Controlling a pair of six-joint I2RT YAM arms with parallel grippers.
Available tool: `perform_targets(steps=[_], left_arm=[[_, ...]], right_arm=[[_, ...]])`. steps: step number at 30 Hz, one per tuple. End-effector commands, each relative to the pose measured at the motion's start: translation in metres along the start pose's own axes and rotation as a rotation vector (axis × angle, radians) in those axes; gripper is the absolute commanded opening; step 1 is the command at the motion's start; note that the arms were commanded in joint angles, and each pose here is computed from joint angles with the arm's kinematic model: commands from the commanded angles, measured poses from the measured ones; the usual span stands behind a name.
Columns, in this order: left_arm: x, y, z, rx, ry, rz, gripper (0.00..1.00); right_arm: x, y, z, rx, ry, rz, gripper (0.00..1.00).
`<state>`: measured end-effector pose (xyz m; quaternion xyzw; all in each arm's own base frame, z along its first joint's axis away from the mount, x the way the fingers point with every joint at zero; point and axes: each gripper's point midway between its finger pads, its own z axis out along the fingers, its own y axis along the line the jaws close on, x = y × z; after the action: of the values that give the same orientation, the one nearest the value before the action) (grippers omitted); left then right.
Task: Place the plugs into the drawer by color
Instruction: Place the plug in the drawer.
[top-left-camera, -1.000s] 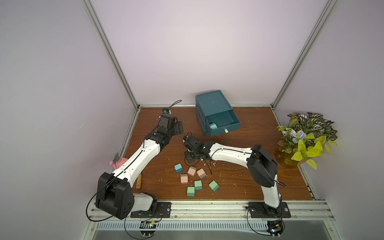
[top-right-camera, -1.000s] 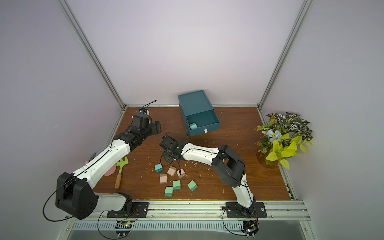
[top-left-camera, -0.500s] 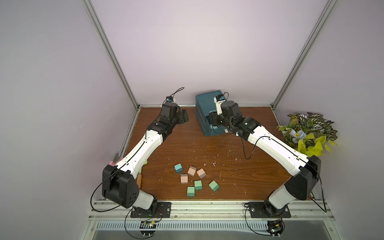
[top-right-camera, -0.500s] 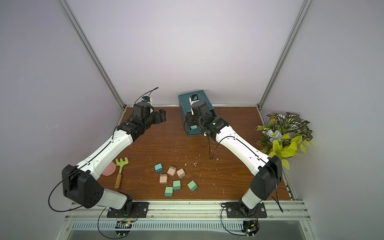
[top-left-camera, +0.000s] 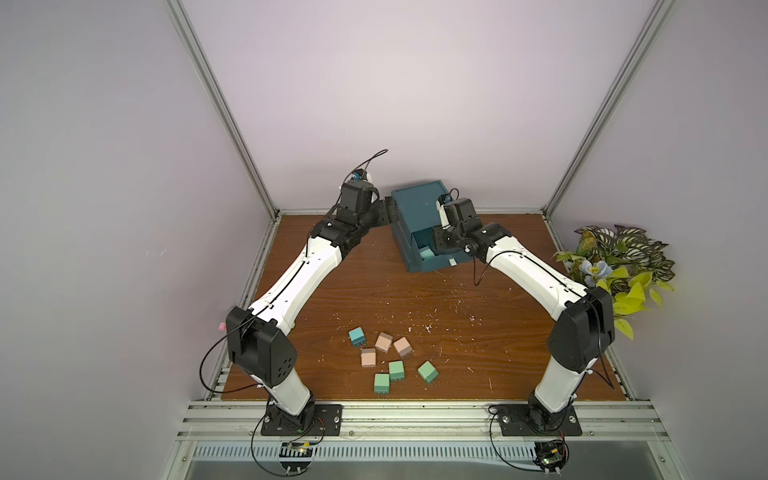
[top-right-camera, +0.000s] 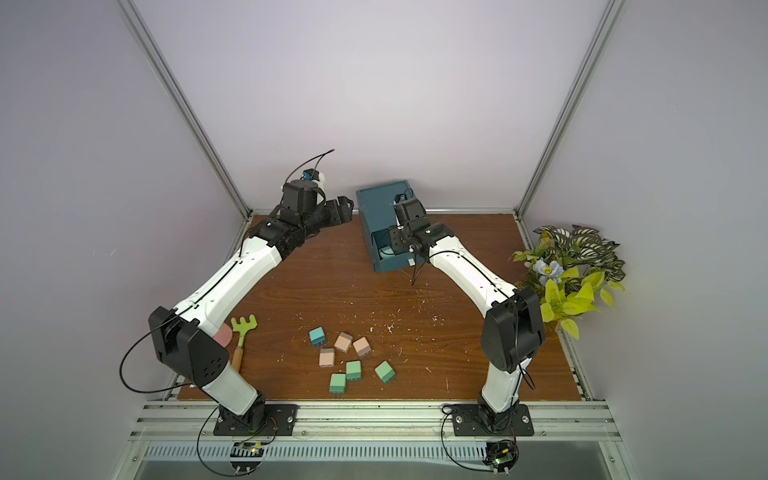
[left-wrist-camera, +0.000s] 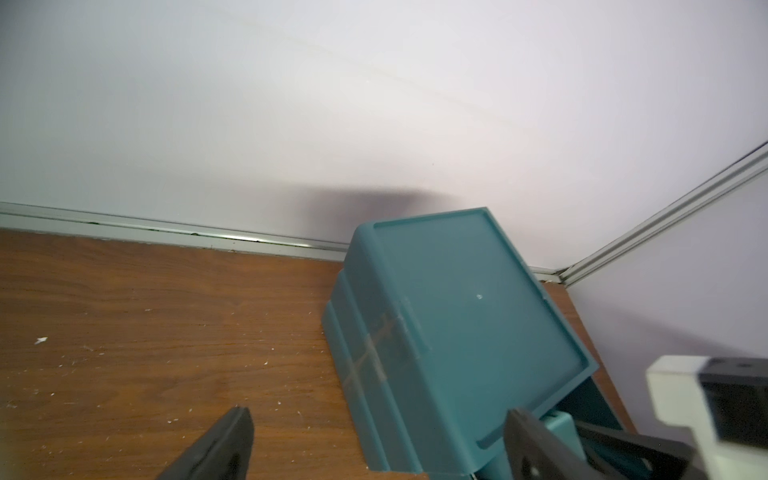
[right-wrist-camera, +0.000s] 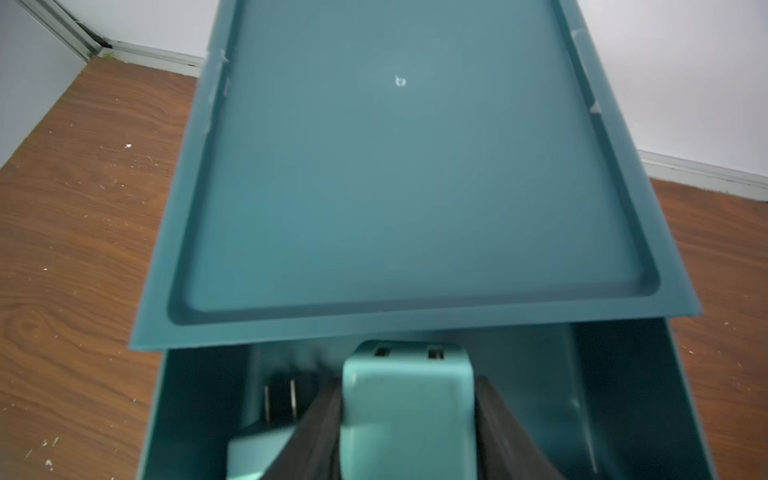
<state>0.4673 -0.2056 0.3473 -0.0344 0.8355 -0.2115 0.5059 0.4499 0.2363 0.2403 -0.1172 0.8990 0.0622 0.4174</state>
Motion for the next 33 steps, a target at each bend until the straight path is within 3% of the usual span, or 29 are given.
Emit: perform_targets(steps=[1,8,19,33], left_arm=[[-0.009,-0.022,-0.008,0.050,0.018,-0.052,0.90],[-0.030,-0.043,-0.020,0.102,-0.018,-0.088,0.92],[-0.055,-0.053,-0.049,0.134,-0.084,-0.052,0.96],[-0.045,-0.043,-0.051,0.102,-0.074,-0.039,0.96]], right_arm=[[-0.016,-0.003,-0.011,-0.006,-0.043,-0.001,0.29],[-0.008,0.002,0.007,-0.012,0.009,0.003,0.28],[-0.008,0.001,0.012,0.005,0.038,0.000,0.27],[-0.002,-0.001,0.009,0.012,0.053,-0.001,0.28]])
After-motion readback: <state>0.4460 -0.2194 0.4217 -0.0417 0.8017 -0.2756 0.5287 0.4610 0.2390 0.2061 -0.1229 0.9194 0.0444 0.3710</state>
